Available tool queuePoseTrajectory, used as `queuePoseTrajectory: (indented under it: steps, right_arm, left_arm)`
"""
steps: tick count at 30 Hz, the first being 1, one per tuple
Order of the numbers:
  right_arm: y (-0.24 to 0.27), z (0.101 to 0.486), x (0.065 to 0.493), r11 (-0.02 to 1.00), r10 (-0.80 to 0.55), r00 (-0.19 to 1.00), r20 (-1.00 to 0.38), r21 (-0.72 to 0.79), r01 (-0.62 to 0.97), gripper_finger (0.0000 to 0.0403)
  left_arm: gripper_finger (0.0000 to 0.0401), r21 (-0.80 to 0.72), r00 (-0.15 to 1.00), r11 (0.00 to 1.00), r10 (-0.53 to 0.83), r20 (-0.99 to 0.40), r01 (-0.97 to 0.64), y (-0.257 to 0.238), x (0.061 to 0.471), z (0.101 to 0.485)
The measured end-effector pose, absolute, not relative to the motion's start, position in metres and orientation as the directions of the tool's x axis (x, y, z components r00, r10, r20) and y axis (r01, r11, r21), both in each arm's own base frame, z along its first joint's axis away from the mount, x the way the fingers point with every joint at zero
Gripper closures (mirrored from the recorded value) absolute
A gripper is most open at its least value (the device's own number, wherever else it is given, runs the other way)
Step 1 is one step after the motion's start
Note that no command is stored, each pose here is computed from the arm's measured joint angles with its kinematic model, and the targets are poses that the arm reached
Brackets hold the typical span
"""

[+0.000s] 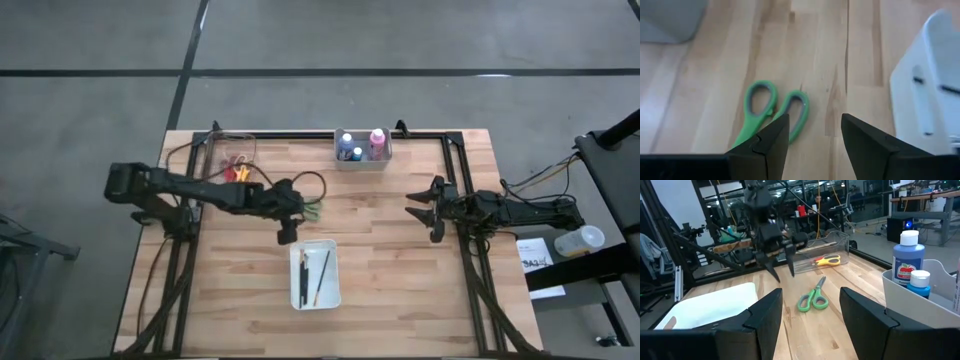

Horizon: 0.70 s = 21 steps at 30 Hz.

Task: Pick & Place Paint Supplies
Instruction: Put the green scissors into the transparent bin

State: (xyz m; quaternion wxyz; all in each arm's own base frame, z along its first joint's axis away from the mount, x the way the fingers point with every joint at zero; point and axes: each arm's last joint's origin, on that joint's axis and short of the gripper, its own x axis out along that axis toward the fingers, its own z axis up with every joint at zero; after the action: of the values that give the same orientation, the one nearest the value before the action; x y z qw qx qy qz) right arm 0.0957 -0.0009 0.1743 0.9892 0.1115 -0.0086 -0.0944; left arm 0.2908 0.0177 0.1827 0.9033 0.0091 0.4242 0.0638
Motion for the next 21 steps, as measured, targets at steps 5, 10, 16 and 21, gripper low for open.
queuePoseTrajectory:
  steps: [5,10,16,21]
  right_arm:
    - [-0.001,0.174,0.096,0.957,-0.188,0.982,-0.004,0.222,0.185,0.0209]
    - [-0.001,0.174,0.096,0.957,-0.188,0.982,-0.004,0.222,0.184,0.0209]
    - [-0.001,0.174,0.096,0.958,-0.186,0.982,-0.005,0.222,0.183,0.0209]
    - [-0.001,0.174,0.096,0.958,-0.186,0.983,-0.005,0.222,0.182,0.0209]
  left_arm:
    - [0.0214,0.074,0.589,0.994,0.109,-0.801,-0.082,0.022,0.306,0.166]
    - [0.0214,0.001,0.587,1.000,0.009,-0.809,-0.014,0.031,0.318,0.155]
    - [0.0214,-0.093,0.608,0.996,-0.074,-0.790,0.001,0.049,0.319,0.149]
    - [0.0214,-0.161,0.616,0.987,-0.141,-0.775,0.024,0.056,0.318,0.149]
